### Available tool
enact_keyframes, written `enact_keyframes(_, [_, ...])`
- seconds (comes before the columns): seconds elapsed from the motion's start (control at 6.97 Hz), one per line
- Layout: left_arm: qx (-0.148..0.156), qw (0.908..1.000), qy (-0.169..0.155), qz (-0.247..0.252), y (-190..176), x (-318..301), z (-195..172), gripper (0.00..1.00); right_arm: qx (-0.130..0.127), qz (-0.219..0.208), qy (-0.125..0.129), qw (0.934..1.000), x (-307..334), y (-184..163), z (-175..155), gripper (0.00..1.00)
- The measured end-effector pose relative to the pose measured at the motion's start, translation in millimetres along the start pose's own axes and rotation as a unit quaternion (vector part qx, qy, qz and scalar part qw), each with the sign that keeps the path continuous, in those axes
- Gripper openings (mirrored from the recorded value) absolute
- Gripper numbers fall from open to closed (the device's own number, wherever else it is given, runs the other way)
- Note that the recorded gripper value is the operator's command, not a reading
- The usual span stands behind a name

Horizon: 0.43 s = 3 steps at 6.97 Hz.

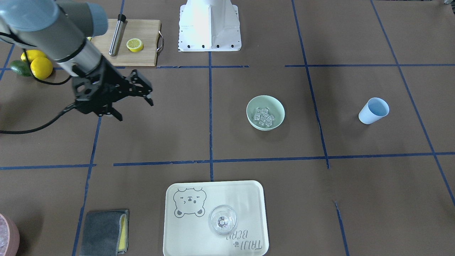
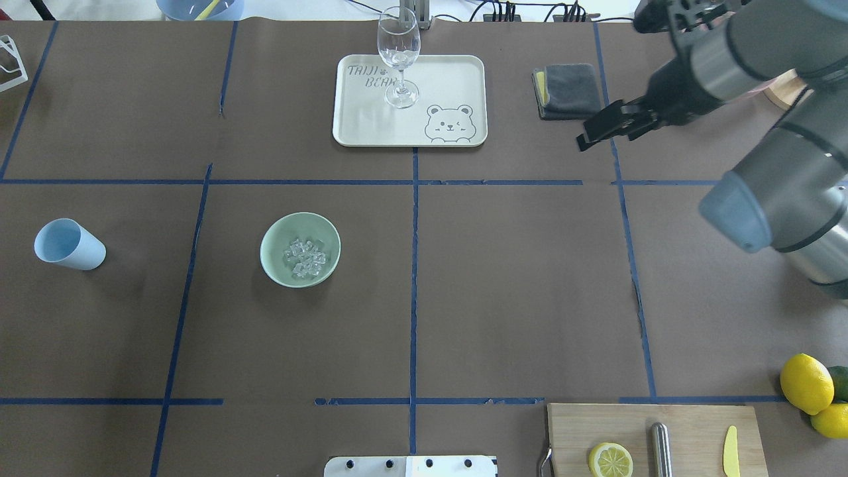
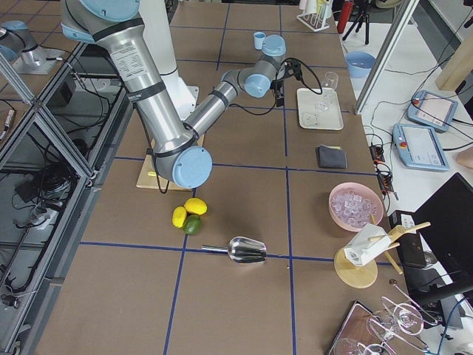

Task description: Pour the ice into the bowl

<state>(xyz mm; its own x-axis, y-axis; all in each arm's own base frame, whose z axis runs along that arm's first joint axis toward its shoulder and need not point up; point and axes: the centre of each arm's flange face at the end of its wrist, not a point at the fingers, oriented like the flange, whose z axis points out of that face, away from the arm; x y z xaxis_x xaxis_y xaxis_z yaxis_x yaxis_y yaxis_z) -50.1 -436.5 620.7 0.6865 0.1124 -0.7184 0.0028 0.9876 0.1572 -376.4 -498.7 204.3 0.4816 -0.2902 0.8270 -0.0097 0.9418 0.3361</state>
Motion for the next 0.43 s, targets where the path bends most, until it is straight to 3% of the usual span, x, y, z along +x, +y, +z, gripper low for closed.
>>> enact_keyframes(0.43, [-0.019,0.9995,-0.015,0.021,-2.8,-2.9,0.3,1.00,0.007,0.067,0.018,0.9976,-145.3,-16.5,95.6,0.99])
